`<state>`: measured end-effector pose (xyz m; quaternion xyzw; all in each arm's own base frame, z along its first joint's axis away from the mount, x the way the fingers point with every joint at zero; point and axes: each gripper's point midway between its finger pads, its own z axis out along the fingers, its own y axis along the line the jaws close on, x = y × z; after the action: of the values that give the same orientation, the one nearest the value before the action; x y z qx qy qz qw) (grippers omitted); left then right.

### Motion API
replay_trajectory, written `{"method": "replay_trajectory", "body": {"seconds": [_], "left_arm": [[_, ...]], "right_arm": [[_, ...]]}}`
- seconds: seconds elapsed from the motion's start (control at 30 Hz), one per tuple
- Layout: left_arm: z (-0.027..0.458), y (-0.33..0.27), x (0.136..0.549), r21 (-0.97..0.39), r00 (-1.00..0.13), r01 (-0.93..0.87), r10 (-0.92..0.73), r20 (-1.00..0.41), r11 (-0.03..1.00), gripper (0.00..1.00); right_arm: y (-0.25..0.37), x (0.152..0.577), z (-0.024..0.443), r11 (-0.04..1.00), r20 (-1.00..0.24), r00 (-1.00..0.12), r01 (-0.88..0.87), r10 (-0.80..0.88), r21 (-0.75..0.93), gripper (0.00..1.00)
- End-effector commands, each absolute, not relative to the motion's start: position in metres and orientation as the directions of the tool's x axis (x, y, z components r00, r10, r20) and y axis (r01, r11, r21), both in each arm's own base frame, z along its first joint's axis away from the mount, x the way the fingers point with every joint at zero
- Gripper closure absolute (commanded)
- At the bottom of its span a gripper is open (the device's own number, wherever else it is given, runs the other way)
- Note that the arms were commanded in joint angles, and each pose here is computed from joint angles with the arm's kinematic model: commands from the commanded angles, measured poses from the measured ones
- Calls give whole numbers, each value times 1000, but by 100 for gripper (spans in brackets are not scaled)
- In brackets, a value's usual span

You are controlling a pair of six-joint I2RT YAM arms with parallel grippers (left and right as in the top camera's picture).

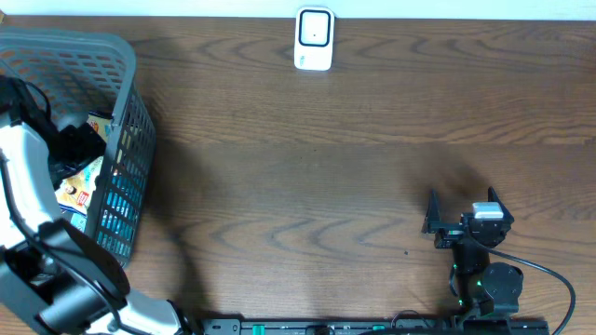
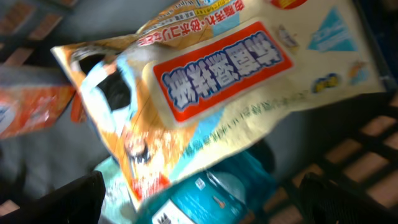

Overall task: Scan the item barcode
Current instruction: 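Reach the left gripper into the basket and grasp the snack bag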

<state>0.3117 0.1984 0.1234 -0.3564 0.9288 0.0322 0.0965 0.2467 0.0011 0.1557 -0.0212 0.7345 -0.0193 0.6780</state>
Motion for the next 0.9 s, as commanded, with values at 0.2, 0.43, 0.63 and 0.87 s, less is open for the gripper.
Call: {"method": "replay_trajectory", "body": {"seconds": [0.2, 0.43, 0.63, 0.87], "left_arm": [[86, 222, 326, 97, -840, -534, -513, -179, 840, 0], [61, 229, 337, 106, -872, -479, -459, -168, 871, 1], [20, 225, 332, 94, -882, -471, -466, -66, 877, 51], [5, 221, 326, 91, -882, -470, -471, -12, 878, 93]], "right_arm": [[4, 247, 154, 998, -994, -83, -18, -66, -65, 1], [4, 247, 154, 998, -994, -83, -18, -66, -65, 1], [4, 247, 154, 998, -994, -83, -18, -66, -65, 1], [4, 247, 154, 998, -994, -83, -18, -66, -65, 1]]}}
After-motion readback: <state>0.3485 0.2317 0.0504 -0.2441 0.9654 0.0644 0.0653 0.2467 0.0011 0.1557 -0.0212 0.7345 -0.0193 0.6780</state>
